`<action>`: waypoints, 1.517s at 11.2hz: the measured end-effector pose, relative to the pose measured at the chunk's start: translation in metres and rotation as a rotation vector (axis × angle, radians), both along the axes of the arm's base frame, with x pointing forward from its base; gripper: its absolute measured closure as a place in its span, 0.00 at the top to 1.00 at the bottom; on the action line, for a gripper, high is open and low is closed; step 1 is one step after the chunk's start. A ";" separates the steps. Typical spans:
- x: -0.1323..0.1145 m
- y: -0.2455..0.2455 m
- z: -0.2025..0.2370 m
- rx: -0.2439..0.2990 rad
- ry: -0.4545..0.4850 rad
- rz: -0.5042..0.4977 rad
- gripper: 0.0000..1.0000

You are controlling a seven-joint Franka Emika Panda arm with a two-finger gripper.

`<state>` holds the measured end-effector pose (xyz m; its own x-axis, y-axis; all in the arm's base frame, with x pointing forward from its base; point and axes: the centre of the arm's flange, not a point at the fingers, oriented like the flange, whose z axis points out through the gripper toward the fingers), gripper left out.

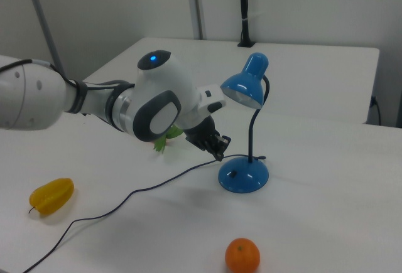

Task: Turn on desk lamp
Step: 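Press down on the switch on the lamp base with the gripper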

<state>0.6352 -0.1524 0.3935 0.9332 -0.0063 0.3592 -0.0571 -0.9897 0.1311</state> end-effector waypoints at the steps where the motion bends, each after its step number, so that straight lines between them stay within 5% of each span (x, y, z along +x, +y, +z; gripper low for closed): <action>1: 0.003 -0.002 -0.011 -0.007 -0.011 -0.001 0.01; 17: 0.019 -0.016 -0.064 -0.045 -0.079 -0.010 0.01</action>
